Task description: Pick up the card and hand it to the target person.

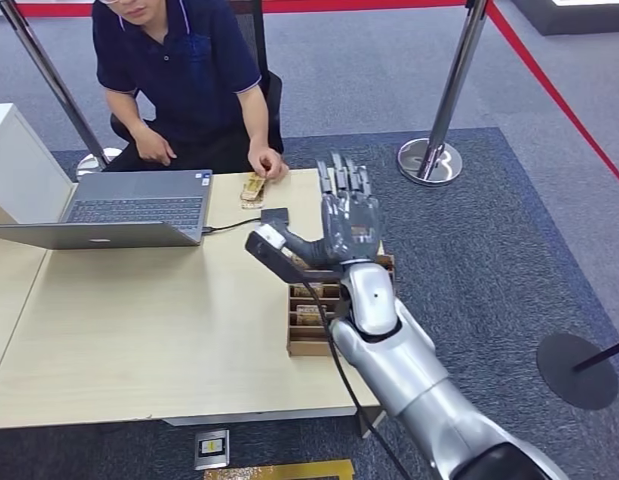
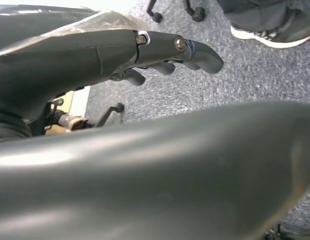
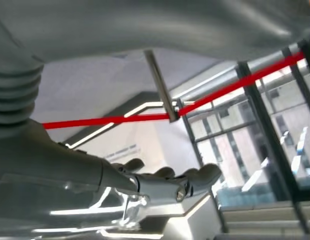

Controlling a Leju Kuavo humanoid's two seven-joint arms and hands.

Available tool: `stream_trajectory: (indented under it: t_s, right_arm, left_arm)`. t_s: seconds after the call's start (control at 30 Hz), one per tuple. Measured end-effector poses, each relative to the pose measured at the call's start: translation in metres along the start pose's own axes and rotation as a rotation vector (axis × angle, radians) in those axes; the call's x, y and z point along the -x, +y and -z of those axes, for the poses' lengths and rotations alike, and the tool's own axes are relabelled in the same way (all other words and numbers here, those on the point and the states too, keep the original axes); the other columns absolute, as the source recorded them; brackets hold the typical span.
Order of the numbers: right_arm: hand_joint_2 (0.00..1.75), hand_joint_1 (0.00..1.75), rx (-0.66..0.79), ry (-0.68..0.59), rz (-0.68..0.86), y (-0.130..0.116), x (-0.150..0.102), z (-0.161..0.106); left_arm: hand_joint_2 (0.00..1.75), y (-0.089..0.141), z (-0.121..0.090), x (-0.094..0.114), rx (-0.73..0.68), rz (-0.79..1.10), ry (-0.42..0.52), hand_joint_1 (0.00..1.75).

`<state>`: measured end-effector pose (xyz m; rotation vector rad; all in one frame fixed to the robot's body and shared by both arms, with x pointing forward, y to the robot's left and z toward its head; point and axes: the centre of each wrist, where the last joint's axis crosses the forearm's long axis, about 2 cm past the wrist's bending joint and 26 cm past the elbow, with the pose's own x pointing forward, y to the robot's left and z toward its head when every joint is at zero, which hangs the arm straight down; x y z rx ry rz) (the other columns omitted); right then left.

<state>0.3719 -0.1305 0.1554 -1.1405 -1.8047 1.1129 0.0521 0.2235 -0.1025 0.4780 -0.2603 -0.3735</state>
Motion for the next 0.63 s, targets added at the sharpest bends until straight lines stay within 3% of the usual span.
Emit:
stream_trajectory:
  t_s: [0.17,0.37,0.5,0.63]
  right_arm:
    - [0.0,0.0,0.222,0.174,0.05,-0.01,0.044,-0.078]
    - [0.0,0.0,0.48,0.294,0.094,-0.058,0.101,-0.149]
    - [0.0,0.0,0.608,0.547,0.142,-0.072,0.137,-0.208]
    - [0.0,0.0,0.607,0.787,0.267,-0.067,0.16,-0.253]
  left_arm:
    - [0.0,-0.003,-0.002,0.005,0.008,-0.005,0.015,0.0]
    - [0.0,-0.007,-0.004,0.005,0.015,-0.016,0.025,0.0]
    - [0.0,-0.009,-0.006,0.003,0.019,-0.025,0.026,0.0]
    - [0.0,-0.011,-0.007,0.002,0.026,-0.028,0.014,0.0]
